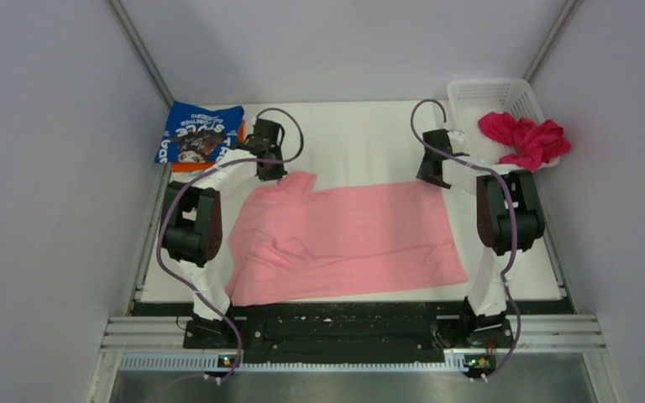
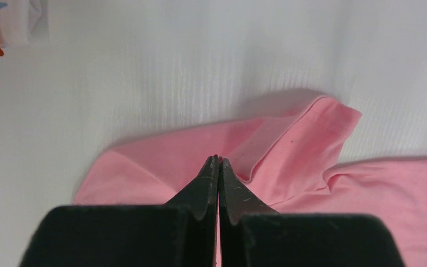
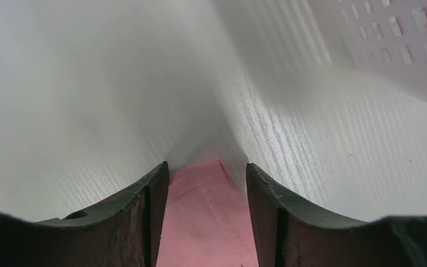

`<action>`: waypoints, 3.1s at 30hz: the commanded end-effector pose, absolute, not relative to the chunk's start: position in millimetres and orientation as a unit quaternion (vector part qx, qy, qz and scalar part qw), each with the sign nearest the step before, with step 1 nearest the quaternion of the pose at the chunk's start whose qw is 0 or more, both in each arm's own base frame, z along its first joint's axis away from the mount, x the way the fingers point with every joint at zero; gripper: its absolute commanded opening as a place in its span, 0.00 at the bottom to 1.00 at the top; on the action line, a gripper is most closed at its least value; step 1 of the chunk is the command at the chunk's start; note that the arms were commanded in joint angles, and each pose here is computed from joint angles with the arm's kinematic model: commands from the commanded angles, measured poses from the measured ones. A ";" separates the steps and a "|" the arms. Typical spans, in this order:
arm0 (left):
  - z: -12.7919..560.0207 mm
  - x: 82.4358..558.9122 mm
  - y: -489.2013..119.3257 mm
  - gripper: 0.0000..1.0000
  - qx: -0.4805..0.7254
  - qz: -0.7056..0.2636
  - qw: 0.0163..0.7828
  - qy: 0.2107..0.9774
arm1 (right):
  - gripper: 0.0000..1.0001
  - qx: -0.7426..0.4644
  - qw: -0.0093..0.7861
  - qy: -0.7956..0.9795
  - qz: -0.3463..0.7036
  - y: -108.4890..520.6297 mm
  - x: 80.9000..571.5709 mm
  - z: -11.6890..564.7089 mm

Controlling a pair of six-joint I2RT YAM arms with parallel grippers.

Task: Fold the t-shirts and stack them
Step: Grab the side of the flattened tshirt furthest away from the robot with both arms, then fold the other side of the tshirt into a rectangle

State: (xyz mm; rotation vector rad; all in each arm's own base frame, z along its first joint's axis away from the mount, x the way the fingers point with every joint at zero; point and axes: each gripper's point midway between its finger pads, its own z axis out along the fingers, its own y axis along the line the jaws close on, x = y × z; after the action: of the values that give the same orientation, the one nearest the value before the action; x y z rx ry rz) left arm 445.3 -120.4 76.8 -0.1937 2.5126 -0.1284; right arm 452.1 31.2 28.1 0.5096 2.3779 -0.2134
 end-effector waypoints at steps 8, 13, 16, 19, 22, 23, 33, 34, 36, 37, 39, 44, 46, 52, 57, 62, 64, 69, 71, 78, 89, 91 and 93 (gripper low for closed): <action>117.1 436.3 -126.8 0.00 -0.076 -0.076 0.355 0.929 | 0.03 0.184 0.377 0.905 -0.075 29.7 459.1 51.2; 128.8 426.7 -125.9 0.00 -0.074 -0.076 0.368 0.924 | 0.00 0.163 0.402 0.899 -0.062 32.9 461.7 69.4; 133.0 416.7 -122.1 0.00 -0.084 -0.071 0.371 0.922 | 0.00 0.159 0.417 0.894 -0.046 36.3 453.2 79.9; 137.8 403.9 -118.4 0.00 -0.092 -0.067 0.374 0.920 | 0.00 0.157 0.432 0.887 -0.033 38.7 442.9 87.7; 144.2 389.1 -116.7 0.00 -0.097 -0.068 0.382 0.917 | 0.00 0.156 0.437 0.885 -0.031 37.7 432.3 93.0; 146.2 384.1 -115.4 0.00 -0.100 -0.067 0.385 0.915 | 0.00 0.155 0.438 0.885 -0.030 38.1 429.0 95.2; 159.1 322.0 -108.4 0.00 -0.107 -0.057 0.409 0.905 | 0.00 0.145 0.452 0.880 -0.013 45.2 398.4 106.7; 157.7 315.1 -108.7 0.00 -0.108 -0.059 0.408 0.905 | 0.00 0.148 0.452 0.880 -0.014 43.8 393.8 106.3; 155.2 301.2 -110.6 0.00 -0.106 -0.065 0.404 0.906 | 0.00 0.153 0.454 0.878 -0.017 40.7 386.4 108.6; 153.6 294.0 -109.8 0.00 -0.106 -0.065 0.402 0.907 | 0.00 0.155 0.455 0.877 -0.019 38.8 383.0 110.0; 152.2 280.6 -106.1 0.00 -0.110 -0.062 0.399 0.908 | 0.00 0.158 0.460 0.874 -0.016 37.6 377.3 114.5; 152.1 253.1 -98.8 0.00 -0.125 -0.065 0.401 0.905 | 0.00 0.157 0.459 0.874 -0.009 37.1 363.0 120.9; 154.0 244.3 -99.7 0.00 -0.133 -0.079 0.401 0.903 | 0.00 0.159 0.459 0.874 -0.009 35.3 356.4 121.5; 163.8 219.5 -93.6 0.00 -0.155 -0.108 0.403 0.896 | 0.00 0.163 0.464 0.870 -0.015 29.6 343.4 129.6; 170.4 205.6 -87.2 0.00 -0.167 -0.120 0.407 0.890 | 0.00 0.165 0.461 0.872 -0.019 26.5 336.3 129.2; 164.7 188.2 -85.4 0.00 -0.167 -0.133 0.391 0.895 | 0.00 0.167 0.455 0.874 -0.021 25.5 331.6 124.9; 156.6 181.1 -89.7 0.00 -0.167 -0.148 0.376 0.900 | 0.00 0.169 0.452 0.876 -0.020 25.8 328.9 121.3; 132.1 162.4 -105.1 0.00 -0.170 -0.187 0.322 0.912 | 0.00 0.184 0.438 0.880 -0.019 23.9 316.7 105.9; 118.2 152.3 -104.3 0.00 -0.184 -0.184 0.295 0.920 | 0.00 0.196 0.428 0.882 -0.025 20.9 308.3 97.8; 94.4 120.6 -117.5 0.27 -0.196 -0.215 0.211 0.933 | 0.38 0.272 0.405 0.869 -0.086 -7.5 277.6 79.6; 136.6 141.8 -123.8 0.99 -0.147 -0.240 0.276 0.919 | 0.95 0.283 0.435 0.853 -0.059 -5.1 276.4 110.1; 141.6 158.1 -138.6 0.99 -0.129 -0.263 0.290 0.911 | 0.95 0.256 0.446 0.858 -0.016 10.1 282.1 115.5; 138.1 176.5 -155.9 0.99 -0.111 -0.278 0.290 0.909 | 0.97 0.222 0.457 0.861 0.032 28.0 287.6 119.7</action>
State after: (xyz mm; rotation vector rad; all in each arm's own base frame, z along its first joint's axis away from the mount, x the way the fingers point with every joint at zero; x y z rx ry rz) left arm 135.3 -121.5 120.5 -0.4285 2.5290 -0.6158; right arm 267.8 -5.5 93.6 0.6955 2.1727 -0.1560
